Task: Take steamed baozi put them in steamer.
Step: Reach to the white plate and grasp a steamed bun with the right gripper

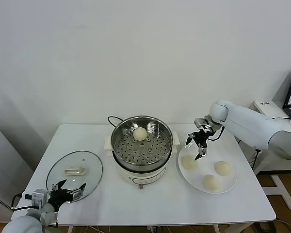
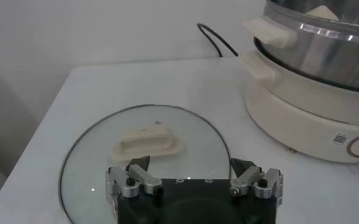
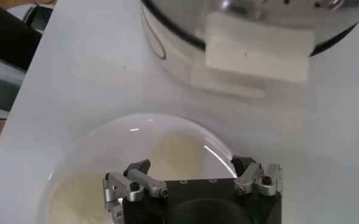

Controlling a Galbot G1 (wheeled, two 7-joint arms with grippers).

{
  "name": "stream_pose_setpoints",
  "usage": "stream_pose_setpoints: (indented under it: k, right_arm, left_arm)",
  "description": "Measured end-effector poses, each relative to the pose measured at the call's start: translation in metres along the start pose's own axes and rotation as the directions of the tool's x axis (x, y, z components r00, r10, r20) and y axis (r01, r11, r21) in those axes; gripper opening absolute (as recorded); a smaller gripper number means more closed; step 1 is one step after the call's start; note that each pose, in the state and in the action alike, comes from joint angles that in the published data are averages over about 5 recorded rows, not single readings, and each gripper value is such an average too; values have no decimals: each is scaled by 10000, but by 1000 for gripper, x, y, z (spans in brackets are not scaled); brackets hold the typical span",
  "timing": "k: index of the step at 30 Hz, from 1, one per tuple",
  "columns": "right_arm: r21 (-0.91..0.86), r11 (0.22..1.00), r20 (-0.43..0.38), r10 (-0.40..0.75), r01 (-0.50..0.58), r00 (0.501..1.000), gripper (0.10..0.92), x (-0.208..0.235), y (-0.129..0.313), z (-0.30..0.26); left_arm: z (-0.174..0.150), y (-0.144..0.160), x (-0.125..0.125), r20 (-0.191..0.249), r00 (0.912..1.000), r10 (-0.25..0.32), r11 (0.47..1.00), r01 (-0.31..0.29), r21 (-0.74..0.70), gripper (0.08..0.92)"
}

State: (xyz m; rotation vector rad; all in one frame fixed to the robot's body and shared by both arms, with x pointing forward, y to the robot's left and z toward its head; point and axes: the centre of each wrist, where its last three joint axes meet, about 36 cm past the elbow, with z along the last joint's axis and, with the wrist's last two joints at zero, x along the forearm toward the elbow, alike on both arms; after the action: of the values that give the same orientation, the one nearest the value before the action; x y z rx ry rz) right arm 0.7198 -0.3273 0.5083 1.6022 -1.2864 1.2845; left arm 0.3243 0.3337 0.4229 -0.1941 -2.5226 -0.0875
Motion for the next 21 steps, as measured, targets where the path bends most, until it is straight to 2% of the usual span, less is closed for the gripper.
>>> stream_pose_setpoints:
  k: [12,21]
  right_arm:
    - [-142,9996,-202,-229,226,9995,818,-35,5,3]
    - [-86,9997,-280,-220,217,9994,748,-53,6,0]
  left_arm:
    - [2,0,1,-52,10000,-1,10000,1,9,823]
    - [3,0,1,-73,10000,8,10000,-8,12,823]
